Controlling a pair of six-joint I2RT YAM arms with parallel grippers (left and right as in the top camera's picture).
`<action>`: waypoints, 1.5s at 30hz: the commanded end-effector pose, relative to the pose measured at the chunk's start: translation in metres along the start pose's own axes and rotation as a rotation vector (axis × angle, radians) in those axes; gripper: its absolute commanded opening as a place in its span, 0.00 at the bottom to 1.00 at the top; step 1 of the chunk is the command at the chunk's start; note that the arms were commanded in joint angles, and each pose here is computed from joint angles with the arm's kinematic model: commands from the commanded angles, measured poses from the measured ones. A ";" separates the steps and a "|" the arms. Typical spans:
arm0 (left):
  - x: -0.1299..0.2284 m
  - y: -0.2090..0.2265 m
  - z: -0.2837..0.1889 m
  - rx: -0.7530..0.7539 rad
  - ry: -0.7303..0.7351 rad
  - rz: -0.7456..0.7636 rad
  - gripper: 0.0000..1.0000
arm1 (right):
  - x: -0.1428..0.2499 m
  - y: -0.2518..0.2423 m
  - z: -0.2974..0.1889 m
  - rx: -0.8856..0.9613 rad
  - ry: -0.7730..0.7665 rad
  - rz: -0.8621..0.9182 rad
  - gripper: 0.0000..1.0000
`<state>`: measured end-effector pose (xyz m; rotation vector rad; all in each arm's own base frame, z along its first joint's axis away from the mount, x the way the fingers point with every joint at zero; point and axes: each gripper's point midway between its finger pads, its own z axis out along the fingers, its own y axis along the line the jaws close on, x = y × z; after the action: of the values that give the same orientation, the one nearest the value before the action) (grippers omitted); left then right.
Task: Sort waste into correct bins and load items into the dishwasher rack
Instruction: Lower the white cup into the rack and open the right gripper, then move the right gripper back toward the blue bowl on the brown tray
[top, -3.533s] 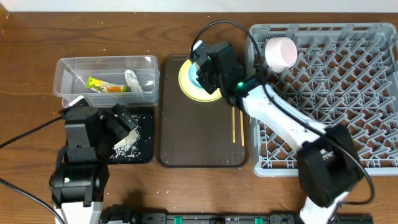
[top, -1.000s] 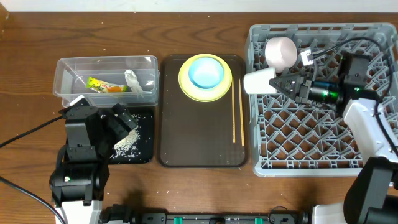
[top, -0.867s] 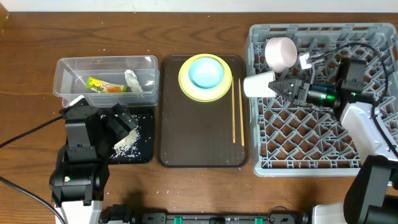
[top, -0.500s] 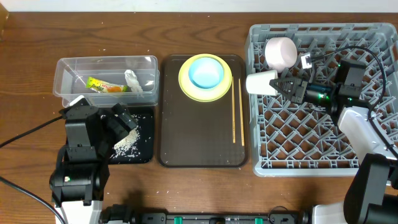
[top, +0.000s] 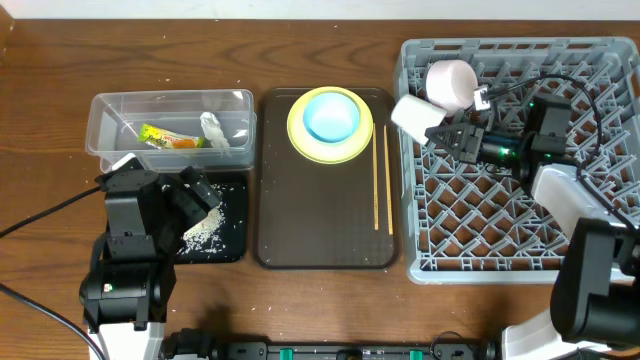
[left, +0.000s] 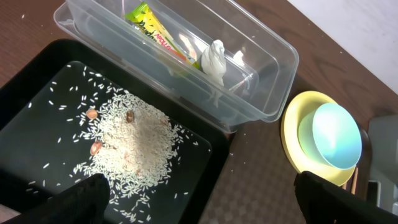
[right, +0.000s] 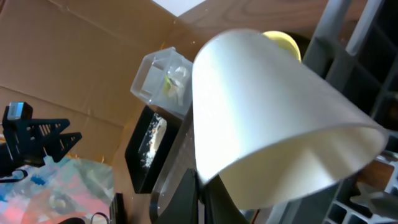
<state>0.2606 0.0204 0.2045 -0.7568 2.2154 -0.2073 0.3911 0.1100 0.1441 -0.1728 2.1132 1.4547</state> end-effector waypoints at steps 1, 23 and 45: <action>-0.007 -0.001 -0.004 -0.002 -0.022 -0.004 0.98 | 0.006 -0.006 0.001 0.004 0.010 0.041 0.01; -0.007 -0.001 -0.004 -0.002 -0.022 -0.004 0.98 | 0.016 -0.024 -0.019 0.056 0.006 0.178 0.01; -0.007 -0.001 -0.004 -0.002 -0.022 -0.004 0.98 | 0.012 -0.049 -0.061 0.319 -0.044 0.180 0.05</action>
<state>0.2606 0.0204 0.2045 -0.7568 2.2154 -0.2073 0.3722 0.0498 0.0970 0.2157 2.3545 1.3147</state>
